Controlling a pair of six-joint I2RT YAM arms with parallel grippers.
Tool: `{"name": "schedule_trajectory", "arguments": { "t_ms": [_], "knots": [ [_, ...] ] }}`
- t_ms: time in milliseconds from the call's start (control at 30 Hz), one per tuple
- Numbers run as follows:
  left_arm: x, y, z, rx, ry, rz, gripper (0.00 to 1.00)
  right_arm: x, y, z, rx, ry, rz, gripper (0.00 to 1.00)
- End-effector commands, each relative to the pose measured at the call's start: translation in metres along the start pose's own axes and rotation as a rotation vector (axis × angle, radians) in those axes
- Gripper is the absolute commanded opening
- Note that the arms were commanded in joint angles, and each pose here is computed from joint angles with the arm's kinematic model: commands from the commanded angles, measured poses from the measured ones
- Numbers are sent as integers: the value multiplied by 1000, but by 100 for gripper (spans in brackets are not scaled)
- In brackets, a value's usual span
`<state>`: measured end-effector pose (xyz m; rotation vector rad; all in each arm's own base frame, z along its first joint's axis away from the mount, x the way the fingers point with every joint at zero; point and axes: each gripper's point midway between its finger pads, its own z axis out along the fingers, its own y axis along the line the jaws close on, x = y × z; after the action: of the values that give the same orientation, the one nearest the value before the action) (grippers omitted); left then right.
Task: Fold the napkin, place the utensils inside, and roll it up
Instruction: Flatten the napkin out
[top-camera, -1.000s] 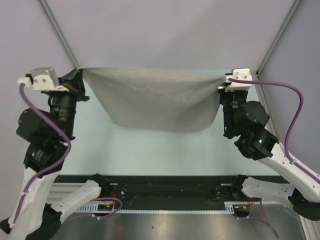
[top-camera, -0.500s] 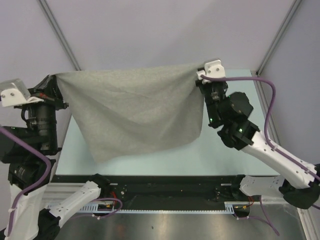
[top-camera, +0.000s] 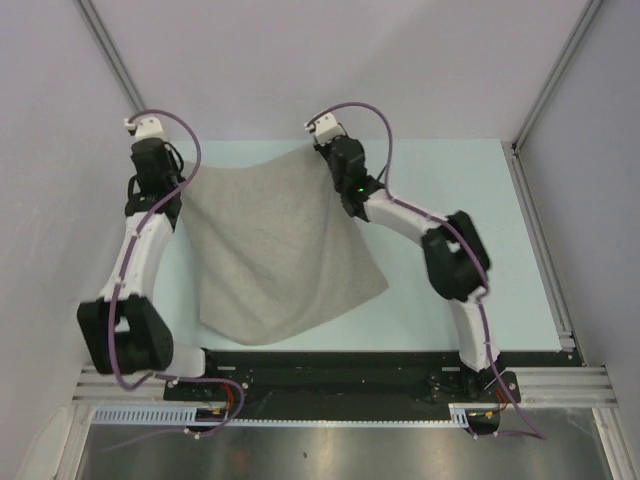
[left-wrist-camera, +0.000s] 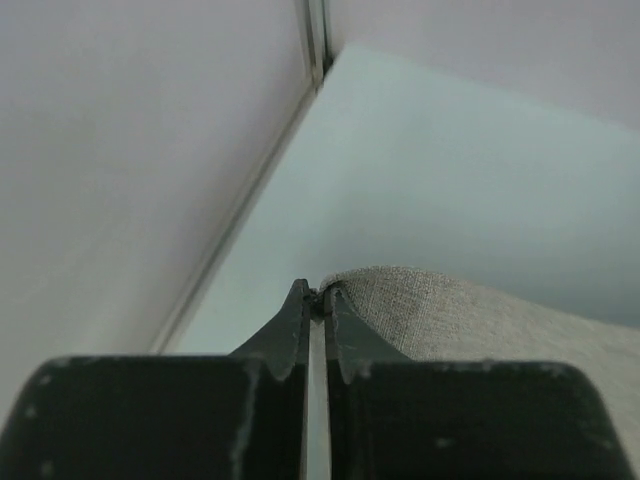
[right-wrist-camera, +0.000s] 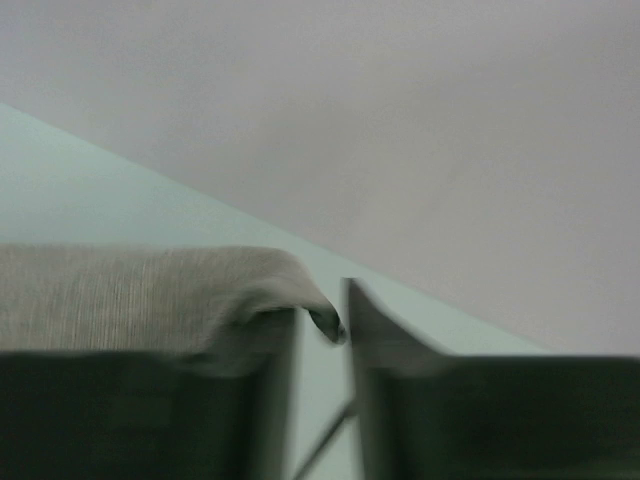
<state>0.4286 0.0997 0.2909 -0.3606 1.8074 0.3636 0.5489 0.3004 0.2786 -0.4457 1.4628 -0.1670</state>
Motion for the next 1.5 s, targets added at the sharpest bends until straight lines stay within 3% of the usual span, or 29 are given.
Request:
{"name": "schedule_trajectory", "arguments": {
  "t_ms": [0,33,100,267,300,367,433,467,500,600,833,1067,1300,1467],
  "knots": [
    [9,-3,62,1,58,-110,32,28,25,74,43,-4,20,84],
    [13,-2,70,-10,79,-111,44,10,20,88,59,-37,49,91],
    [18,-4,87,-12,91,-119,74,41,29,98,15,16,70,100],
    [24,-21,83,42,128,-158,80,70,28,72,-53,94,87,100],
    [21,-26,78,58,125,-174,80,58,20,63,-56,98,114,100],
    [30,-45,65,105,158,-162,88,60,15,40,-89,161,158,100],
    [37,-59,51,138,179,-143,89,58,7,22,-93,207,208,99],
    [40,-76,41,176,186,-124,89,85,12,4,-111,296,210,98],
    [40,-84,31,202,180,-122,89,64,0,-9,-103,290,300,99],
    [65,-120,5,313,236,-127,89,85,3,-56,-182,464,427,96],
    [119,-197,-80,635,404,-216,89,177,20,-195,-271,949,601,86],
    [104,-217,-140,880,484,-222,90,218,12,-261,-218,1110,596,82],
    [69,-190,-156,881,417,-125,97,225,18,-285,-222,1188,601,72],
    [69,-177,-150,858,396,-83,98,221,29,-290,-245,1200,596,69]
  ]
}}
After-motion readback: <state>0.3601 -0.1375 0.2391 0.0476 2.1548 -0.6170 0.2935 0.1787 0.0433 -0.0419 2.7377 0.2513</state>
